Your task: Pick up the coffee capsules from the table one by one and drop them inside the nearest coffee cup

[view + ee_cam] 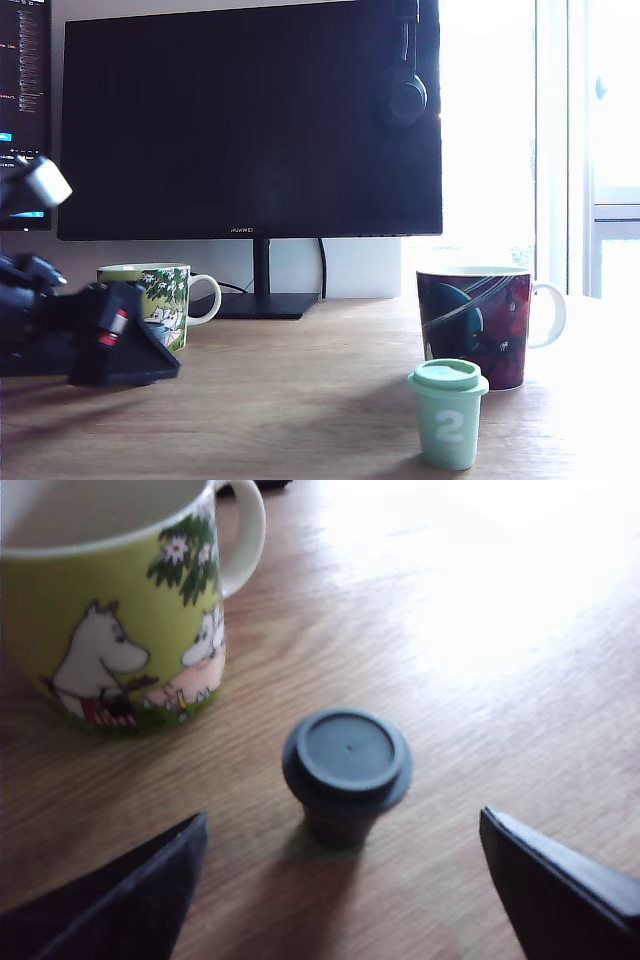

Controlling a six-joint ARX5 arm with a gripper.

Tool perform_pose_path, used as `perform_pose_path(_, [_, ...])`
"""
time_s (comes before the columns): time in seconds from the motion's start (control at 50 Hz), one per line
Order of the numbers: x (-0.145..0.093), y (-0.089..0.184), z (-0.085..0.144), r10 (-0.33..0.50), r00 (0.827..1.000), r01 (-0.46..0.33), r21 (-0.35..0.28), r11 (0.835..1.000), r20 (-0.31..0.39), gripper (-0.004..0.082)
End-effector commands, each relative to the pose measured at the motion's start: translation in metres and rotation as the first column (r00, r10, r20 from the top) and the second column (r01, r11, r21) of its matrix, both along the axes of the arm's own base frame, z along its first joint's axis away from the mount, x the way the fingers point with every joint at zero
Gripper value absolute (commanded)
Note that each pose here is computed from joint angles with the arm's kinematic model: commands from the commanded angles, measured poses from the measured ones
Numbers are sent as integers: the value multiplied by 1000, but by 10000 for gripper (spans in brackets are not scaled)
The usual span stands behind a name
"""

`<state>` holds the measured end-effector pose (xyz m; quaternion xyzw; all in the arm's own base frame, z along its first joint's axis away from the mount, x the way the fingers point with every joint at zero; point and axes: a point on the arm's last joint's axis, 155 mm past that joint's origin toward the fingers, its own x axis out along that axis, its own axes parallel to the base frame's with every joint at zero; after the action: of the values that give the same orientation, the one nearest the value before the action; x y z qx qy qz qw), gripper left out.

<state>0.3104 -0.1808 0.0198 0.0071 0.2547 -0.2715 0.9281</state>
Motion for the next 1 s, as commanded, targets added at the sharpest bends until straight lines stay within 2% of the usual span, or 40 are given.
perform_pose_path(0.0, [4,-2,1,-1,1000,1,-9,1000,4,790])
perform_pose_path(0.16, [5,-4,0,-10,1000,10,-15,1000,5,771])
perform_pose_path(0.24, [5,-4,0,-10,1000,10,-15,1000,5,706])
perform_pose_path(0.32, [5,-5,0,-11,1000,11,-16,1000,5,582])
perform_pose_path(0.46, [5,-5,0,-13,1000,13,-11,1000,6,232])
perform_pose_path(0.54, [5,-5,0,-15,1000,15,-9,1000,8,118])
perform_pose_path(0.98, [3,-7,0,-39,999,39,4,999,16,110])
